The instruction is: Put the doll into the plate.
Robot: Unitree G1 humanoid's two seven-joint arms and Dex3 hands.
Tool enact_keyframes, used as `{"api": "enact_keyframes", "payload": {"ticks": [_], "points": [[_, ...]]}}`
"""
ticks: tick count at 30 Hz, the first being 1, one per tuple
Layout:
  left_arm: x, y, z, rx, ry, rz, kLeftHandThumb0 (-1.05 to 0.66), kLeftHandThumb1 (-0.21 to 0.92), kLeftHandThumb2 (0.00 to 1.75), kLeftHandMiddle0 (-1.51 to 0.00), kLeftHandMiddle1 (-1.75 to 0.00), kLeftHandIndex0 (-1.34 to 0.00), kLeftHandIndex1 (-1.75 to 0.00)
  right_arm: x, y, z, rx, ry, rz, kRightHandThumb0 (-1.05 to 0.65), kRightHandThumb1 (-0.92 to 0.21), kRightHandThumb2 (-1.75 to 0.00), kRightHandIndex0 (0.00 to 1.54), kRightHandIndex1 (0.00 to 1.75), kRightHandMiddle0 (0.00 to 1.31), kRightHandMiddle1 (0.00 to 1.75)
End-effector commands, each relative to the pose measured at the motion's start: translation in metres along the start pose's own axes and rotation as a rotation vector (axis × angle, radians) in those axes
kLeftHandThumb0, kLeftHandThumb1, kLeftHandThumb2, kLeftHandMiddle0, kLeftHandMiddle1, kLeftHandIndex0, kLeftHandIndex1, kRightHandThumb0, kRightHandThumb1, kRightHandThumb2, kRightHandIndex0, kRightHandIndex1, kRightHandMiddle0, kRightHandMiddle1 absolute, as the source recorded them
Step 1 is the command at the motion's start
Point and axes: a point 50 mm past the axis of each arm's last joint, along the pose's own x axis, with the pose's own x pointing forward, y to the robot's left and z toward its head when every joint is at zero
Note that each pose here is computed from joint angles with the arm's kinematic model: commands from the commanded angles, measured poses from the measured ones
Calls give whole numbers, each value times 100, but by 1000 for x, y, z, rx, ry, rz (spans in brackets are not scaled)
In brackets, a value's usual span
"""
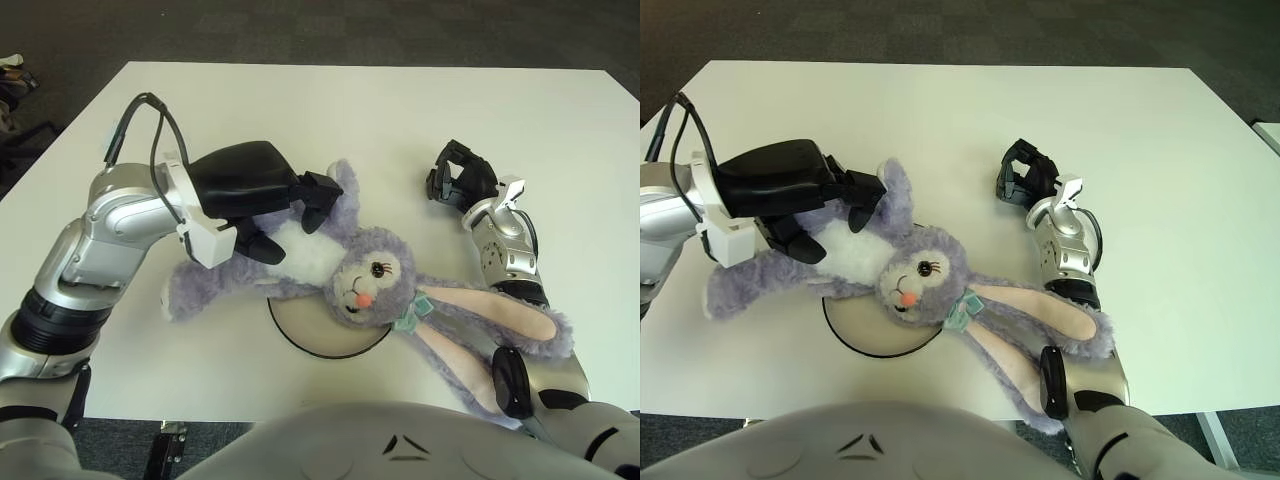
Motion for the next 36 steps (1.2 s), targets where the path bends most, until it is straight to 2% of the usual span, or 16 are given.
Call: {"api": "enact_keyframes", "payload": {"ticks": [1,7,12,17,19,24,28,29,31,32,34,36], "points": [[0,-3,9,-45,-16,-32,-42,50,109,-113,-175,-46,-175,-17,-5,-46,41,195,-41,-49,-28,-136,106,175,64,175],[4,-3,5,-24,4,-25,-38,65,89,-114,-175,-36,-175,-17,-5,-46,41,196,-47,-49,-29,-135,106,175,64,175],[6,-1,2,29,16,-34,-38,70,83,-113,-175,-32,-175,-17,-5,-46,38,198,-50,-49,-29,-135,106,175,63,175],[7,0,0,74,13,-28,-36,83,65,-111,-175,-24,-175,-16,-5,-46,36,200,-51,-49,-29,-135,106,175,63,175],[8,0,0,93,1,-22,-35,88,58,-109,-175,-22,-175,-16,-5,-46,35,201,-50,-49,-29,-135,106,175,63,175],[9,1,0,130,-32,30,-35,91,53,-97,-175,-20,-175,-15,-6,-47,31,206,-48,-49,-29,-135,107,175,64,175],[7,0,-3,137,-36,46,-56,75,69,-79,-175,-4,-125,-15,-6,-47,28,209,-44,-49,-28,-135,108,175,64,175],[7,0,-4,137,-38,47,-60,74,71,-64,-175,-3,-112,-15,-6,-47,27,209,-44,-49,-28,-135,109,175,64,175],[5,-1,-5,136,-36,49,-62,73,72,-50,-175,-1,-100,-14,-7,-47,27,211,-43,-49,-28,-135,110,175,64,175],[4,-1,-6,135,-29,50,-63,73,73,-45,-168,-1,-96,-14,-7,-47,29,212,-44,-49,-28,-135,110,175,64,175],[2,-1,-7,135,-21,52,-66,75,71,-25,-134,0,-76,-12,-8,-46,31,216,-46,-49,-28,-135,110,175,64,175],[1,-1,-8,135,-19,56,-67,77,69,-17,-109,0,-62,-11,-8,-46,31,220,-49,-49,-28,-136,111,175,64,175]]}}
